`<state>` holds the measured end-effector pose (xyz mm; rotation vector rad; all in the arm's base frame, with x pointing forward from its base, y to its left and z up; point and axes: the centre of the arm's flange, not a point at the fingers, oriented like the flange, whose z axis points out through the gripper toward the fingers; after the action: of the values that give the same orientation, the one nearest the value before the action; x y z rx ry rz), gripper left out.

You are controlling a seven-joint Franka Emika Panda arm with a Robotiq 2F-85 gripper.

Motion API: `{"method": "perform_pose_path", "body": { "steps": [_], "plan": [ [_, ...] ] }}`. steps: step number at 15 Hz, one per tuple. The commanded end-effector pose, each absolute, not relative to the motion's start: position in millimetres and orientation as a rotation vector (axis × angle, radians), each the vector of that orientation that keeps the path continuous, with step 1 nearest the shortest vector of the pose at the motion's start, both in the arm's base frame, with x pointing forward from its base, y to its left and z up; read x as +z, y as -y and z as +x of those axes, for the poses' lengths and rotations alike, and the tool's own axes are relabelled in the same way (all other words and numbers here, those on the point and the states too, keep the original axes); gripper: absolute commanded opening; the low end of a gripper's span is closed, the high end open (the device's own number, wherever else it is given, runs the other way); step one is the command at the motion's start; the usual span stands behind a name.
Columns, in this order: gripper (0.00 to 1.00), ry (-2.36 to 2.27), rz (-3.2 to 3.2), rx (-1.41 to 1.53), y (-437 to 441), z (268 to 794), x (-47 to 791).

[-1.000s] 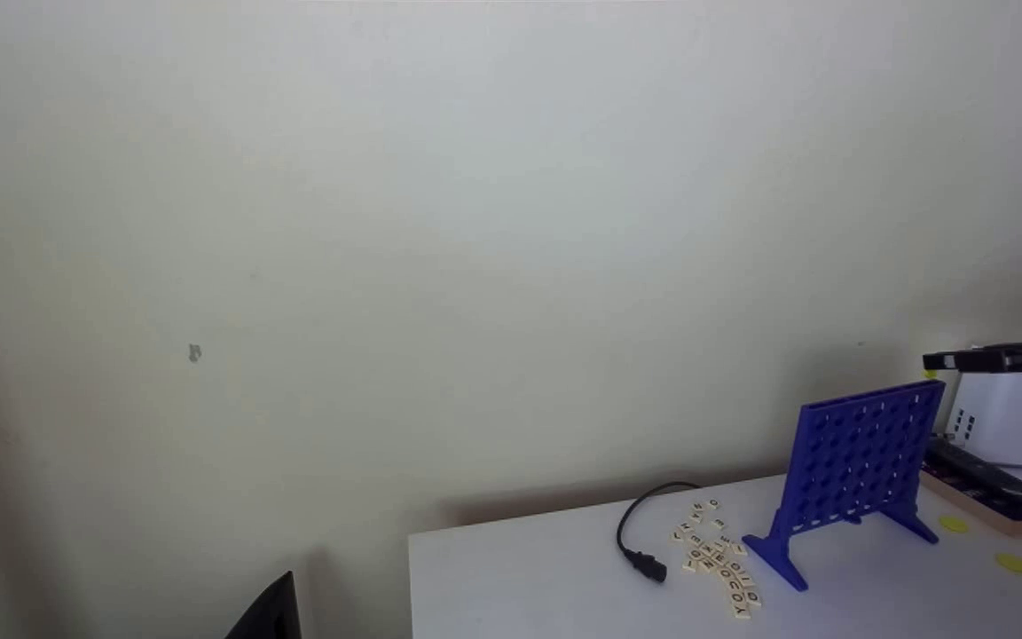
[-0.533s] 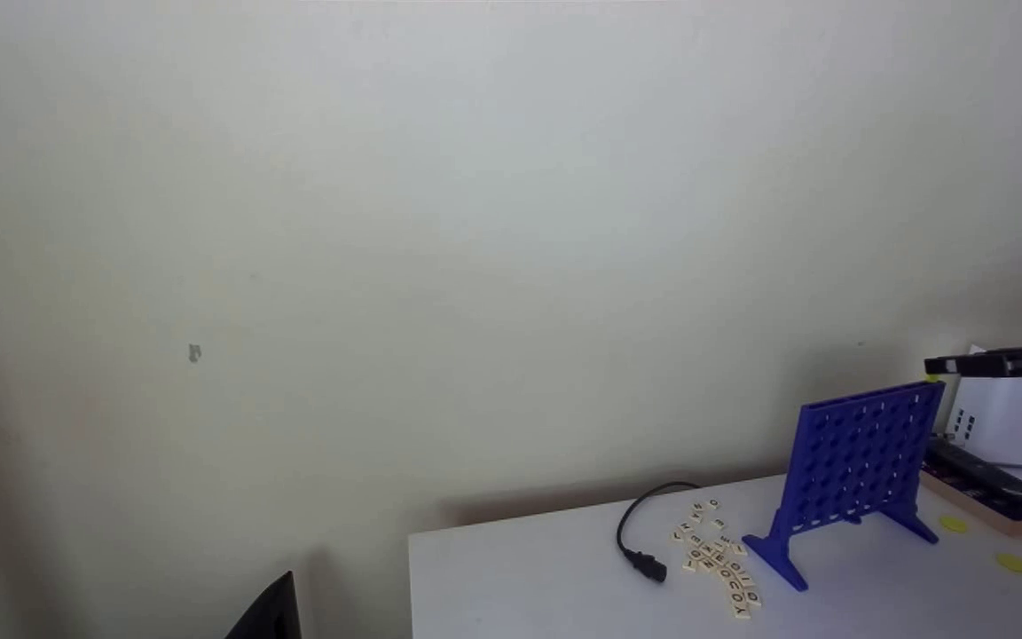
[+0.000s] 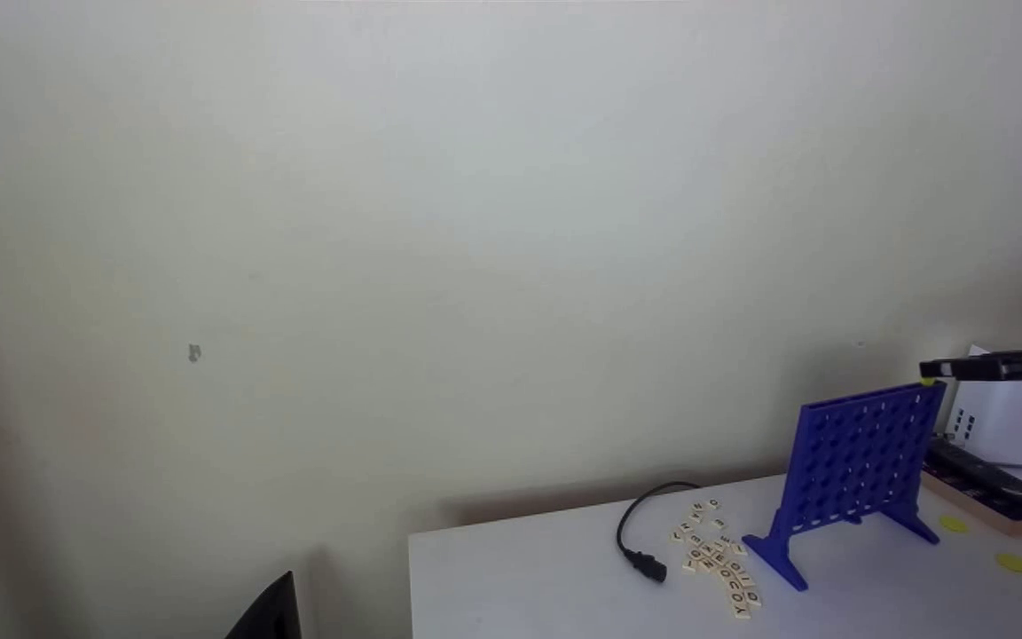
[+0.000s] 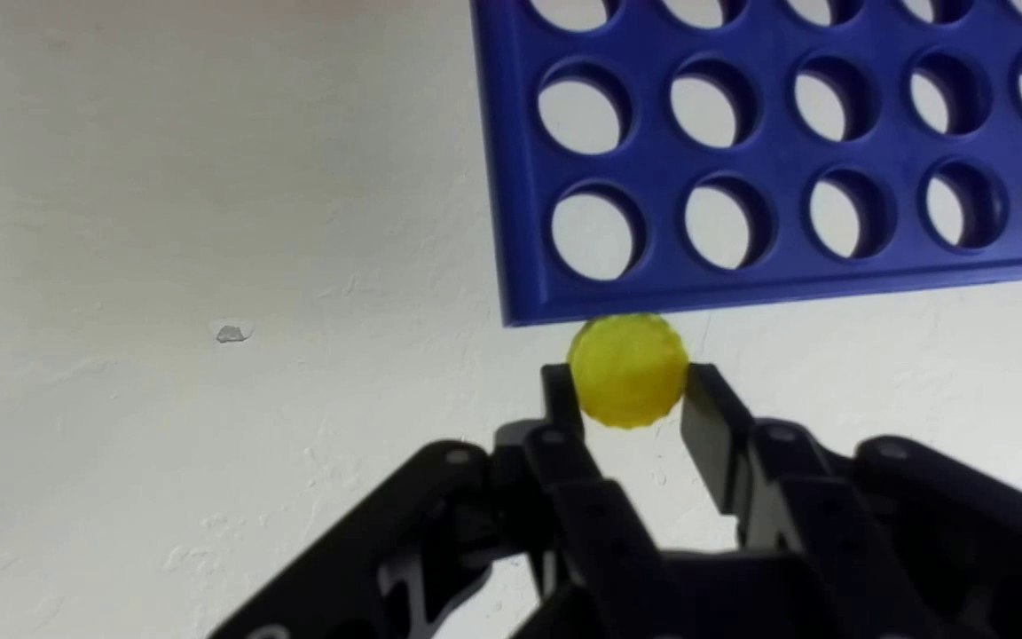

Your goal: Put one yellow chip inside the blue gameboard.

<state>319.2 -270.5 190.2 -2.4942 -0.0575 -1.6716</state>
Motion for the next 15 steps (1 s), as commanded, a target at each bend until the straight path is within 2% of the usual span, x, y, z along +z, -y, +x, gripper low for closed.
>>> {"method": "perform_pose_path", "body": {
  "steps": [1,15],
  "plan": [
    [0.1,0.06,-2.485,-1.696,266.1,316.4,183.5],
    [0.1,0.083,-2.519,-1.733,268.5,314.1,179.2]
  ]
}}
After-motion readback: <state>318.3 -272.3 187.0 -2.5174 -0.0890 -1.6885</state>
